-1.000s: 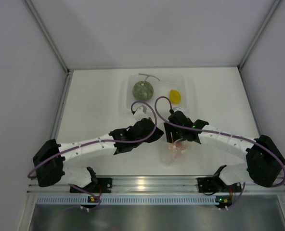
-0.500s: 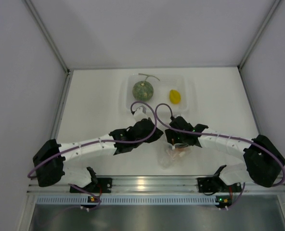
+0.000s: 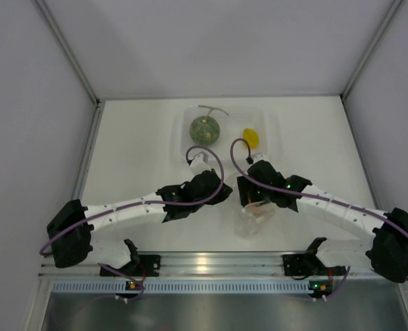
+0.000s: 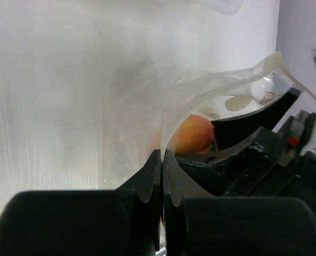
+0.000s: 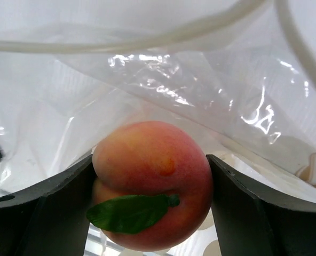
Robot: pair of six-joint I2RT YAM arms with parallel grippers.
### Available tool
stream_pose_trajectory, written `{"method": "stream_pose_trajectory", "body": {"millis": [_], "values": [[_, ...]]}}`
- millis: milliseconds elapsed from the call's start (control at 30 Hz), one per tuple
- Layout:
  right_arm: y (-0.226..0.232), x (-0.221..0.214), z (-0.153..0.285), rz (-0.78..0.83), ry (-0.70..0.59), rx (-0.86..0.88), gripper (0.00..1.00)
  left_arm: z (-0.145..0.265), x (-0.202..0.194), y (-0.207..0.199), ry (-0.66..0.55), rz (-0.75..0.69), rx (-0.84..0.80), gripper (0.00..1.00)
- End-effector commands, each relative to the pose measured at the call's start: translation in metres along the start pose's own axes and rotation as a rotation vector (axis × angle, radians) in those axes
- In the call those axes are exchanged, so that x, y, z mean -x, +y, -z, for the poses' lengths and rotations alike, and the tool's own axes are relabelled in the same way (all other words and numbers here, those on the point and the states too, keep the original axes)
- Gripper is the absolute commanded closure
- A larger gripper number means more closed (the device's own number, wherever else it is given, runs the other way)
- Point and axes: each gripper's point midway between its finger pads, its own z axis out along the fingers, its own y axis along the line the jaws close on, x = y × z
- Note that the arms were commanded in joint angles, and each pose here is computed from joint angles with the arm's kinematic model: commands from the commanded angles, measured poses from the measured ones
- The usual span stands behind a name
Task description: Open the zip-top bag and remove the fake food
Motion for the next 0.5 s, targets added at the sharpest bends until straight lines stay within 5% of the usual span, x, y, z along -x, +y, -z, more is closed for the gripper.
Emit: {"method": "stream_pose_trajectory", "body": {"millis": [0, 467], "values": [[0.015, 0.032, 0.028, -0.015, -0.088, 0.041, 0.32, 0.007, 0.006, -0.017, -0.020, 0.029, -0.065, 1.00], [0.056, 0.090, 0.055, -0.028, -0.225, 0.043, 0.43, 0.024, 0.011, -0.039, -0.029, 0.022, -0.140, 1.00]]}}
